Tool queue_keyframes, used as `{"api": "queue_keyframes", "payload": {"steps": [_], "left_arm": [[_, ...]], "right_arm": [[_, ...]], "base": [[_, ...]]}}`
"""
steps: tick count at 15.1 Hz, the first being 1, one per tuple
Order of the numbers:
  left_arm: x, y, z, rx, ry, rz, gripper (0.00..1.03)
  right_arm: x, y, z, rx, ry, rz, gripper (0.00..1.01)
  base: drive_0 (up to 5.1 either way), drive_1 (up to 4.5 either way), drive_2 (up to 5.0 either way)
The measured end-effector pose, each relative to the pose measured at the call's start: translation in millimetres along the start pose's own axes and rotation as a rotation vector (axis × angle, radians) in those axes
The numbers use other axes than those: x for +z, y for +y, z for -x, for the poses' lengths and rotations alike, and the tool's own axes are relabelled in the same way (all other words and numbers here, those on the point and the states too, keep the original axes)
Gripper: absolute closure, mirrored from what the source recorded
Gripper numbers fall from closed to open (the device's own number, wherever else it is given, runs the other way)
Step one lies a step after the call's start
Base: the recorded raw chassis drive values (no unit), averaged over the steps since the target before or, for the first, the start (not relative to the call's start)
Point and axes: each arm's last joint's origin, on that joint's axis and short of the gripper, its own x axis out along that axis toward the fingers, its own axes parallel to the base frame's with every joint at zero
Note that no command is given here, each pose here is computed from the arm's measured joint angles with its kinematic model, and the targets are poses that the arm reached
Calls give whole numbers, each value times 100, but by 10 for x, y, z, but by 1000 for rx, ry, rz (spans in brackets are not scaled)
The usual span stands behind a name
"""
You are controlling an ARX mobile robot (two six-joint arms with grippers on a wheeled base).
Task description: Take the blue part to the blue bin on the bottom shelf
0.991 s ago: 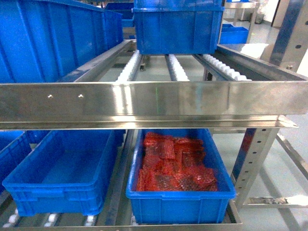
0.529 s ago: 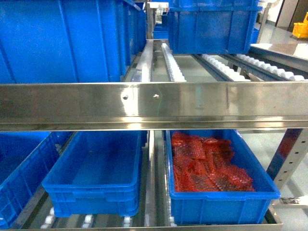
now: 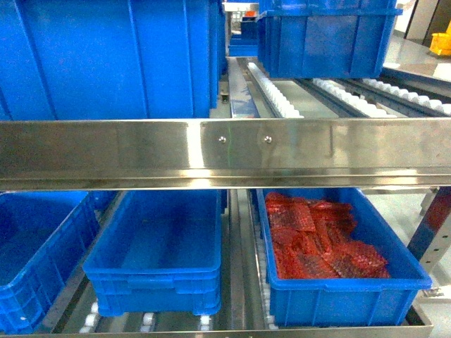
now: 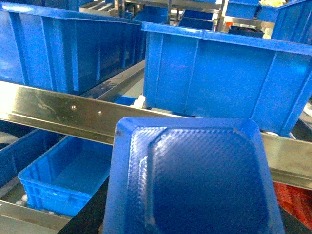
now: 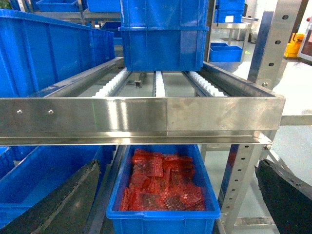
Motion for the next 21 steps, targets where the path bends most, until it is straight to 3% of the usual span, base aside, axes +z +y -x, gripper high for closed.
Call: {"api": "queue_keyframes", "payload": {"steps": [21], "left_arm": [[2, 0, 0, 0, -1, 1, 60]], "right_arm": [[0, -1, 0, -3, 0, 0, 3]], "base": [[0, 0, 0]]}}
